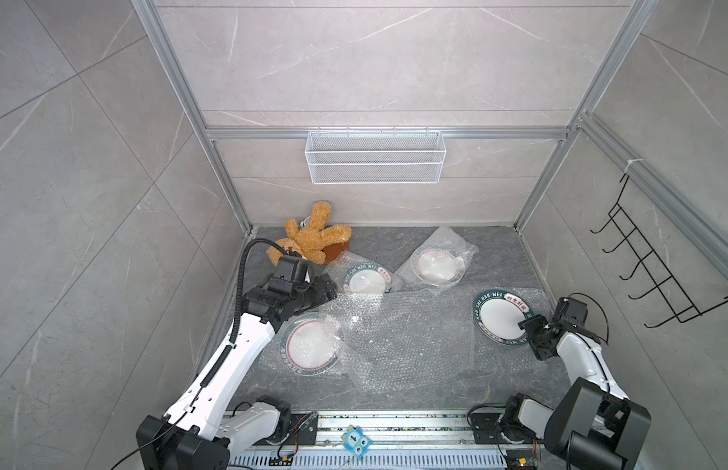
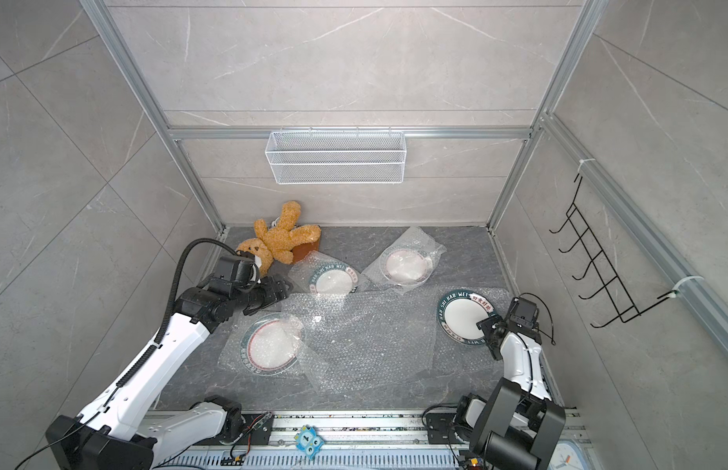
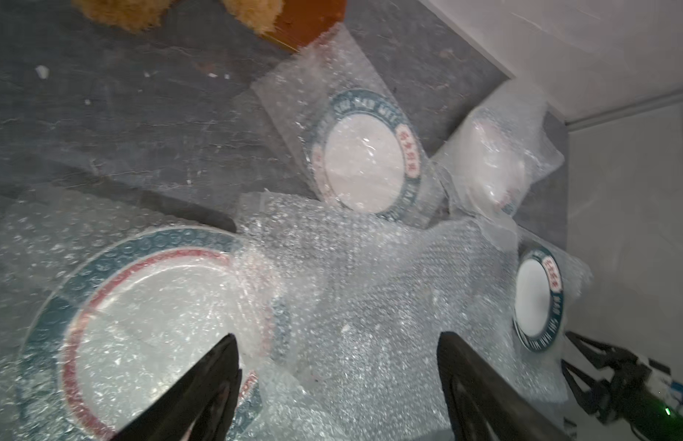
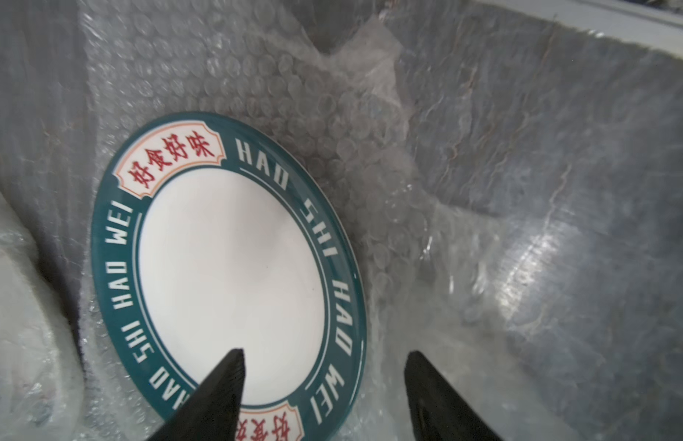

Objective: Unpack dinner plates from bubble wrap
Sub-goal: Adjust the plate at the bubble wrap.

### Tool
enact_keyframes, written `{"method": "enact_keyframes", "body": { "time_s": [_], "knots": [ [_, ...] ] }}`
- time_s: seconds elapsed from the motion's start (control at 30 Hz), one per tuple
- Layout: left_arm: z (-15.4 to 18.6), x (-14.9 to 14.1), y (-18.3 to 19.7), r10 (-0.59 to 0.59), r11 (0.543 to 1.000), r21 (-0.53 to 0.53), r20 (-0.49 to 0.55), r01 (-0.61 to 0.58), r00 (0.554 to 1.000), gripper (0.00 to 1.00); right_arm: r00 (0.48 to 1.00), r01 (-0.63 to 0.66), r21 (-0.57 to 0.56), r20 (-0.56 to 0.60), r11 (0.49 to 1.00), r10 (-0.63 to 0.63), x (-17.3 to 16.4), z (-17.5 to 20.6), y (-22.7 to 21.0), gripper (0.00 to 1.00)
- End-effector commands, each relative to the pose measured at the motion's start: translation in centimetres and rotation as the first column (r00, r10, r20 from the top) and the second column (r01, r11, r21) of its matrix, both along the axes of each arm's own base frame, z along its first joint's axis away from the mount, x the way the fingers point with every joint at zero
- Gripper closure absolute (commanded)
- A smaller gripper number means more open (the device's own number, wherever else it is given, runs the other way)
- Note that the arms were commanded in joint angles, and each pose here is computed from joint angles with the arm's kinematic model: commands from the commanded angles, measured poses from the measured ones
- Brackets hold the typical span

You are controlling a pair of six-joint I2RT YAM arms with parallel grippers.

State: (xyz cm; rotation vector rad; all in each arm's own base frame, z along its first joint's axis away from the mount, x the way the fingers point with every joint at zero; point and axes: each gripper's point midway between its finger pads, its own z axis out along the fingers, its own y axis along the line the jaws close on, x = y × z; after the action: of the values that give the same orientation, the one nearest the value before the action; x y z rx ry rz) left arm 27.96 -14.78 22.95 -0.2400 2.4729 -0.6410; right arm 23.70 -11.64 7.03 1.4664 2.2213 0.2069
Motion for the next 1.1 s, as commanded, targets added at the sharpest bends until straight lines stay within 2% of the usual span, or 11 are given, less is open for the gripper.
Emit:
{"method": "enact_keyframes", "body": {
  "time_s": [0.0, 0.1, 0.23, 0.3, 0.4, 0.5, 0.7, 0.87, 1.07],
  "knots": [
    [0.7, -2.1, -5.5, -0.218, 0.974, -0.055, 0.011, 0.218, 0.976, 0.16, 0.997, -0.039, 0.021, 0.064, 0.999, 0.038, 0.4, 2.9, 1.0, 0.21],
    [-0.8, -3.7, -10.4, -0.325, 0.942, -0.100, -0.015, 0.322, 0.946, 0.16, 0.989, -0.120, 0.080, 0.093, 0.990, 0.113, -0.1, 3.7, 3.2, 0.14],
    [-4.9, -5.6, -15.7, -0.412, 0.908, -0.118, -0.093, 0.401, 0.906, 0.16, 0.980, -0.183, 0.142, 0.102, 0.973, 0.169, -1.8, 3.3, 6.4, 0.06],
    [-7.0, -6.2, -17.2, -0.427, 0.903, -0.122, -0.138, 0.413, 0.894, 0.16, 0.982, -0.179, 0.159, 0.094, 0.971, 0.166, -2.9, 3.0, 7.1, 0.00],
    [-9.9, -6.7, -18.2, -0.418, 0.908, -0.135, -0.209, 0.398, 0.884, 0.16, 0.982, -0.185, 0.171, 0.082, 0.968, 0.173, -3.9, 2.7, 7.8, 0.00],
    [-12.0, -7.0, -18.4, -0.390, 0.920, -0.163, -0.262, 0.358, 0.883, 0.16, 0.989, -0.147, 0.194, 0.050, 0.970, 0.140, -4.7, 1.4, 7.9, 0.00],
    [-15.8, -7.2, -17.4, -0.327, 0.945, -0.105, -0.355, 0.311, 0.876, 0.16, 0.993, -0.112, 0.217, 0.004, 0.970, 0.114, -3.7, -1.0, 7.1, 0.00],
    [-17.9, -7.1, -14.7, -0.246, 0.966, -0.029, -0.399, 0.257, 0.883, 0.15, 0.996, -0.084, 0.218, 0.003, 0.972, 0.085, -3.0, -1.5, 6.5, 0.00],
    [-19.1, -6.6, -11.8, -0.197, 0.980, -0.052, -0.417, 0.192, 0.888, 0.15, 0.997, -0.069, 0.228, -0.010, 0.971, 0.073, -2.0, -2.0, 5.6, 0.01]
  ]
}}
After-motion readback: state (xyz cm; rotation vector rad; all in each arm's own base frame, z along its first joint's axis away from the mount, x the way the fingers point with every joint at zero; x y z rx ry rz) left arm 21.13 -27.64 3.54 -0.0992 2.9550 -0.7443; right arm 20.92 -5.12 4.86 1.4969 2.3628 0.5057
